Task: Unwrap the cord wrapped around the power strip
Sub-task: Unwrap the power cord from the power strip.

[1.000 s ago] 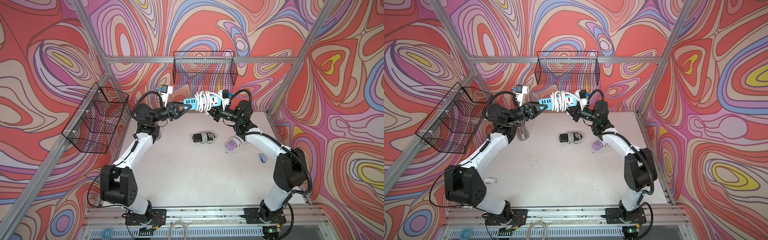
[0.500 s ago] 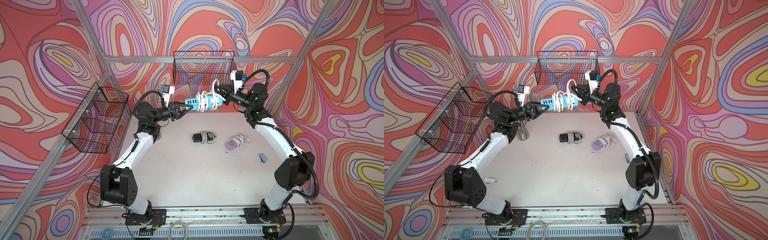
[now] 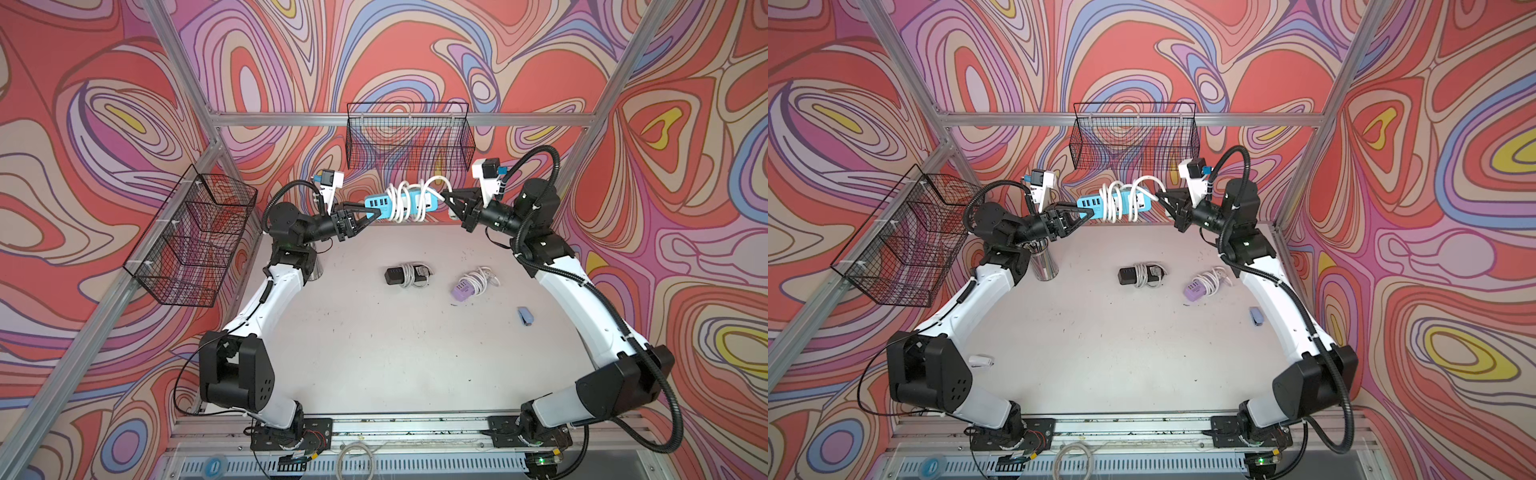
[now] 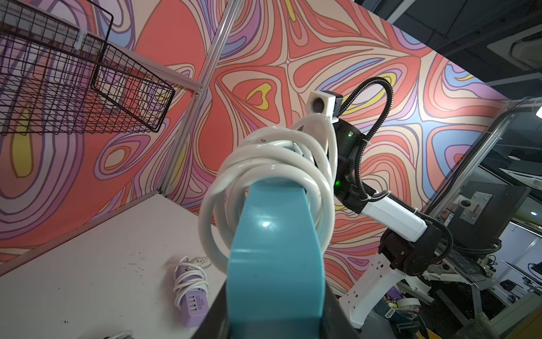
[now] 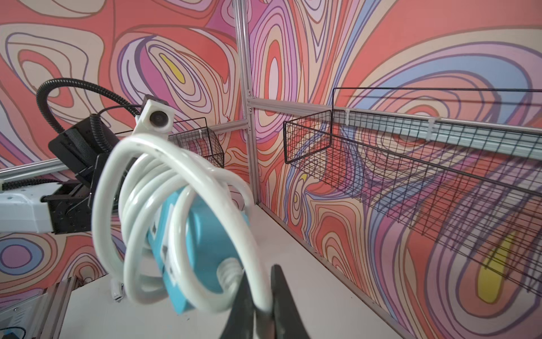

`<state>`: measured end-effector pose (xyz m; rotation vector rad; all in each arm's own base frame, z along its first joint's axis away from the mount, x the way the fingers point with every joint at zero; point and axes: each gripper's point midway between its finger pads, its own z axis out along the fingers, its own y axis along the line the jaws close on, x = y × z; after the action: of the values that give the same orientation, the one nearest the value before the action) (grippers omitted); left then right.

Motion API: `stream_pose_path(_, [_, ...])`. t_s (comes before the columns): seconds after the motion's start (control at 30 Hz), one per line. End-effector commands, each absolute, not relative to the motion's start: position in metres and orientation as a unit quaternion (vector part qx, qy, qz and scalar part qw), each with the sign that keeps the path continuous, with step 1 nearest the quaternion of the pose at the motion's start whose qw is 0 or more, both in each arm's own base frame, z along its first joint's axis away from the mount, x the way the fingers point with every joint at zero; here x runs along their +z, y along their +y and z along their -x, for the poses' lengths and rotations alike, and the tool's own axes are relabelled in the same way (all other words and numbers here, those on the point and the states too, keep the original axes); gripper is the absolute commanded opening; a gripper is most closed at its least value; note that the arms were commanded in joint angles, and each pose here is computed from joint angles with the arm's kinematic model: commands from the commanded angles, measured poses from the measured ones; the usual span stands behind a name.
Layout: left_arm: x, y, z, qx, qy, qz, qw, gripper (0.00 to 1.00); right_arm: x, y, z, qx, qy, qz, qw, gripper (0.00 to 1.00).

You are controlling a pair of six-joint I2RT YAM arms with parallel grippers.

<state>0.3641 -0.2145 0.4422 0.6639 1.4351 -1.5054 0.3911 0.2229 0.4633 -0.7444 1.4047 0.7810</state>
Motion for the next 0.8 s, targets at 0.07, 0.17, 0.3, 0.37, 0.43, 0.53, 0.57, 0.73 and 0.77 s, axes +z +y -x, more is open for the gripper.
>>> stream_pose_path(0.07, [0.462,-0.196,-0.373,-0.590,0.565,-0.247,0.521,0.00,0.462,0.222,-0.349,0.345,0.613,0.361,0.613,0.00])
stream_pose_path(0.17, [0.464,-0.189,-0.376,-0.585,0.564,-0.236,0.533,0.00,0.448,0.228,-0.338,0.367,0.623,0.365,0.586,0.00])
stream_pose_path(0.3, [0.468,-0.181,-0.377,-0.577,0.562,-0.228,0.547,0.00,0.421,0.238,-0.331,0.385,0.644,0.369,0.548,0.00])
stream_pose_path(0.37, [0.469,-0.178,-0.378,-0.575,0.562,-0.224,0.551,0.00,0.410,0.244,-0.326,0.391,0.652,0.371,0.534,0.00])
stream_pose_path(0.43, [0.470,-0.175,-0.379,-0.572,0.561,-0.220,0.556,0.00,0.400,0.249,-0.323,0.399,0.659,0.371,0.519,0.00])
stream_pose_path(0.53, [0.473,-0.172,-0.378,-0.569,0.559,-0.217,0.563,0.00,0.379,0.259,-0.319,0.407,0.672,0.371,0.495,0.00])
stream_pose_path(0.57, [0.473,-0.170,-0.378,-0.568,0.558,-0.216,0.565,0.00,0.371,0.262,-0.318,0.410,0.677,0.370,0.485,0.00])
stream_pose_path(0.73, [0.477,-0.166,-0.377,-0.568,0.553,-0.212,0.571,0.00,0.322,0.274,-0.321,0.428,0.705,0.357,0.438,0.00])
stream_pose_path(0.77, [0.478,-0.164,-0.377,-0.569,0.552,-0.211,0.572,0.00,0.311,0.275,-0.323,0.430,0.711,0.353,0.430,0.00])
